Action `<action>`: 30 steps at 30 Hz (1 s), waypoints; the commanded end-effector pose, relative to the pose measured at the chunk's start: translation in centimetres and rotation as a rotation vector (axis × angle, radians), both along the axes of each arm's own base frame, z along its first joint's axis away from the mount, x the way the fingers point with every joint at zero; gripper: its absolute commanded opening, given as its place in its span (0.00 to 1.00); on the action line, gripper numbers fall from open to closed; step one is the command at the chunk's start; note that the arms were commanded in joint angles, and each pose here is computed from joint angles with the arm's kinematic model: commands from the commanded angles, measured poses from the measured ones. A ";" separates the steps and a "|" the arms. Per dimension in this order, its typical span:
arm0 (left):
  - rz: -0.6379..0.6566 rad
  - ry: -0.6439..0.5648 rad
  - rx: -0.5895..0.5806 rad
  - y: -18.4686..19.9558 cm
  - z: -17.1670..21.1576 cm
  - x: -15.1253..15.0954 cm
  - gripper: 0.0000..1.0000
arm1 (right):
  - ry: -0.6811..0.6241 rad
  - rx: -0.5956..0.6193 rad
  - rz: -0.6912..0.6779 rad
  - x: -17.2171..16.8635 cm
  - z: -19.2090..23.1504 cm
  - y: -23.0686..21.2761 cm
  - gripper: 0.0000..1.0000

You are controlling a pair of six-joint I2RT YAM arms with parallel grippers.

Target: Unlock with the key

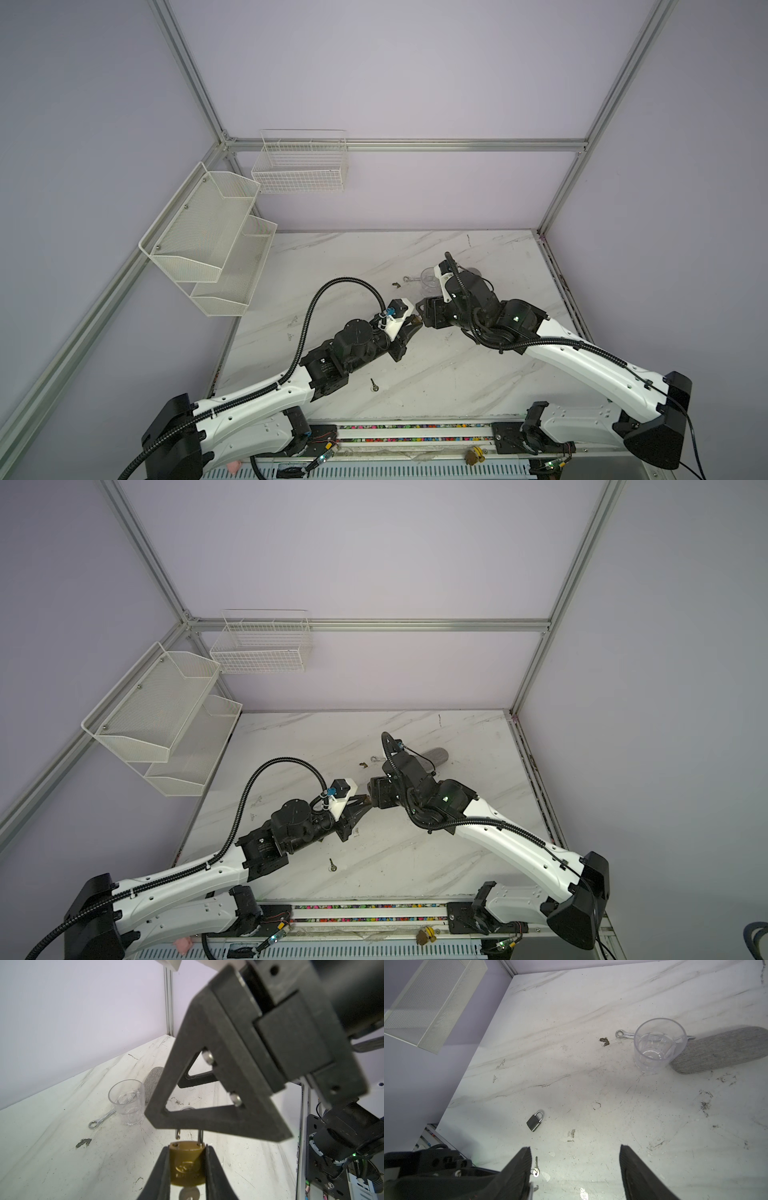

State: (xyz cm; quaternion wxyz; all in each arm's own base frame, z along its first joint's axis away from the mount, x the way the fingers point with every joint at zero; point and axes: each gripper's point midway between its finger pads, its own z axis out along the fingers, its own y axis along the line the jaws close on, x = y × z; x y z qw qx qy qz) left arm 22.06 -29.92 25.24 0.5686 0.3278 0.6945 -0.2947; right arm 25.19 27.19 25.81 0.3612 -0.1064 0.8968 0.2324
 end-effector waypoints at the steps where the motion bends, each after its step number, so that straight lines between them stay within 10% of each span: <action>1: -0.008 -0.036 -0.014 0.0 0.0 0.0 0.00 | -0.012 -0.035 -0.008 0.4 0.6 -0.7 0.70; 30: 0.029 -0.051 -0.038 0.5 -0.1 0.5 0.00 | 0.043 -0.062 0.050 -1.5 -0.7 -3.1 0.71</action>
